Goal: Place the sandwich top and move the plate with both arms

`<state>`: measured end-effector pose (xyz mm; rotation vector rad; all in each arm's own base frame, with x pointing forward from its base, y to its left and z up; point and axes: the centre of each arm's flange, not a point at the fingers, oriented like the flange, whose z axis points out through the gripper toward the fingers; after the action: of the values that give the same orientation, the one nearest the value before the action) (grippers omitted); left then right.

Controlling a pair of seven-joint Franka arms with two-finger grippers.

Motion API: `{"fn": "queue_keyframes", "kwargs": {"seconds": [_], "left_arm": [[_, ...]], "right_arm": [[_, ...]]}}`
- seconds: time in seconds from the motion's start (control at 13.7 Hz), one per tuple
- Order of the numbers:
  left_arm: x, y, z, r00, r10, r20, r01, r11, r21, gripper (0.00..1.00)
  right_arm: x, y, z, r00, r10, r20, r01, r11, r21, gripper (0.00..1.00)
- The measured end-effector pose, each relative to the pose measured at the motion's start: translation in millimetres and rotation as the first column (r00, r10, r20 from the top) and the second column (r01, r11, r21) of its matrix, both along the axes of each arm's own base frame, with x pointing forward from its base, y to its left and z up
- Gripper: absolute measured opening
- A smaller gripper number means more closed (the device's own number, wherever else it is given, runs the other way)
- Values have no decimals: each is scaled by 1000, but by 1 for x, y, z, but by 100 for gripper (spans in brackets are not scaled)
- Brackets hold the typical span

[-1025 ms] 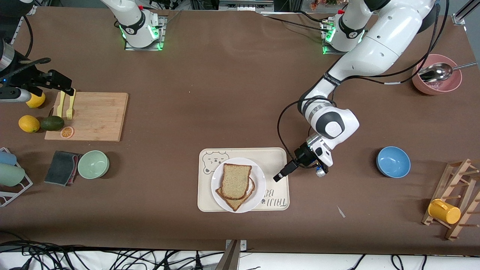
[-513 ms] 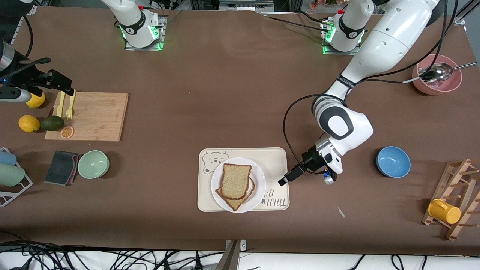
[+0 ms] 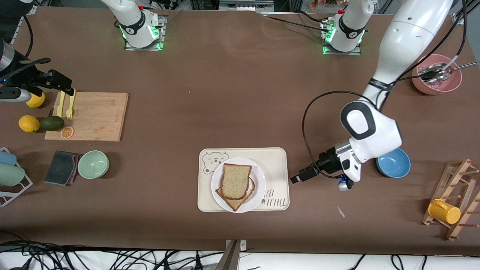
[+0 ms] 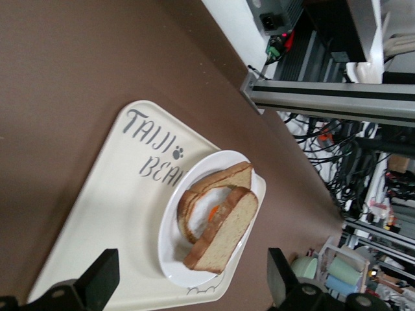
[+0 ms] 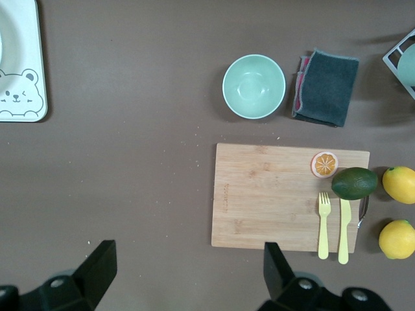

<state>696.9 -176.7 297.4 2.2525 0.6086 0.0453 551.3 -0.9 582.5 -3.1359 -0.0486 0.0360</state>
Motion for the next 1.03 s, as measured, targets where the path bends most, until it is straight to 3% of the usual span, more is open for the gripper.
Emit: {"fn": "queue_keyframes", "kwargs": {"seconds": [0.44, 0.73, 1.03], "left_arm": [[-5, 39, 48, 989, -136, -60, 146, 962, 230, 100], [-17, 64, 83, 972, -203, -118, 234, 881, 412, 100], [-30, 105, 119, 961, -213, -177, 275, 805, 525, 100]], "right_arm": [[0, 0, 0, 1000, -1, 0, 1, 1000, 0, 100], [0, -3, 0, 1000, -5, 0, 5, 1000, 0, 100], [0, -3, 0, 1000, -5, 0, 5, 1000, 0, 100]]}}
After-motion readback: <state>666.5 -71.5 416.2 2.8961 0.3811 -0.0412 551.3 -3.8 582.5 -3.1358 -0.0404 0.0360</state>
